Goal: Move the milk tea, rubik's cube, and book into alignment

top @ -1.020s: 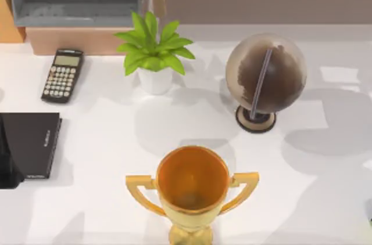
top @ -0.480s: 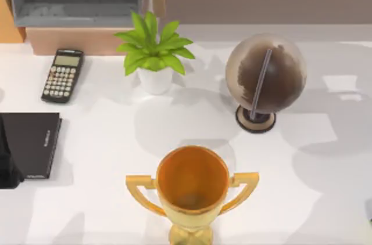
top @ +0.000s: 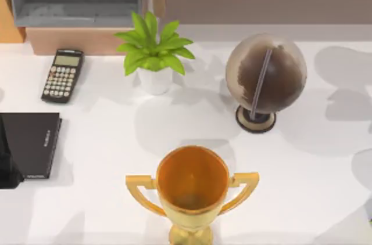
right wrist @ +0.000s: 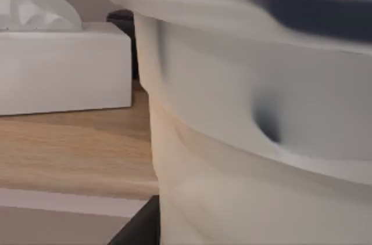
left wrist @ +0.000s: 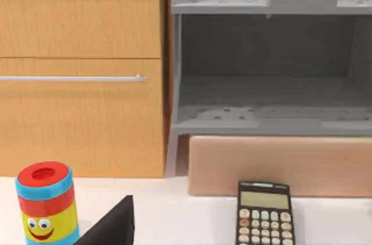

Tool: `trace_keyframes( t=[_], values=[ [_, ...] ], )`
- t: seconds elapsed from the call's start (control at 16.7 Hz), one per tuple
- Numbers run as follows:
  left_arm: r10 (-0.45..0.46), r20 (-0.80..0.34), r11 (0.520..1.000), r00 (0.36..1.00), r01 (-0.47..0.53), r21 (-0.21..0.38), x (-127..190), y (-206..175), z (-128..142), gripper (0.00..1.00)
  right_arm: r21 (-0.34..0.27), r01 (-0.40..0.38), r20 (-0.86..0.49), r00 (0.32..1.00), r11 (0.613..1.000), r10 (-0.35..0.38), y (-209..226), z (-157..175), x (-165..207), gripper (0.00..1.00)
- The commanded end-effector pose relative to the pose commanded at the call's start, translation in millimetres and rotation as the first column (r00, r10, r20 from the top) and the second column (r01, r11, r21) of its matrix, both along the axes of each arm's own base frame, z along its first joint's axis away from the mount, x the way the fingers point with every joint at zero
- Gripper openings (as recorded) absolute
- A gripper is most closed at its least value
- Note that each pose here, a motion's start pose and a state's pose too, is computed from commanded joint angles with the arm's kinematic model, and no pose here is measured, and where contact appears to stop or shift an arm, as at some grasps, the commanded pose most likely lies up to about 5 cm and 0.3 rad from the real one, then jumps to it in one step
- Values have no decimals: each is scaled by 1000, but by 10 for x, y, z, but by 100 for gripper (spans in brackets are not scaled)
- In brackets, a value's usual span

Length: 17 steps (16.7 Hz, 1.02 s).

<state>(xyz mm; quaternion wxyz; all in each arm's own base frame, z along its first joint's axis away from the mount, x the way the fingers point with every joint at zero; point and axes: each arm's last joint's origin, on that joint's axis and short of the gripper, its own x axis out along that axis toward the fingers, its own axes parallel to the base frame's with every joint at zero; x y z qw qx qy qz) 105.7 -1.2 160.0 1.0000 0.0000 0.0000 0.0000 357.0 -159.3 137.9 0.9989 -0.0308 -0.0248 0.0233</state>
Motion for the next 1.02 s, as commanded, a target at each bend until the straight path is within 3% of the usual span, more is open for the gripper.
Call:
trace_keyframes(
  t=[0.24, 0.66, 1.02],
  values=[
    [0, 0, 1000, 1000, 0, 0, 0, 0, 0, 100, 51, 62, -47, 997, 997, -60, -139, -266, 89, 0],
    [0, 0, 1000, 1000, 0, 0, 0, 0, 0, 100, 57, 72, -40, 997, 996, -70, -157, -271, 93, 0],
    [0, 0, 1000, 1000, 0, 0, 0, 0, 0, 100, 75, 237, 104, 964, 969, -244, -547, -72, -112, 0]
  ],
)
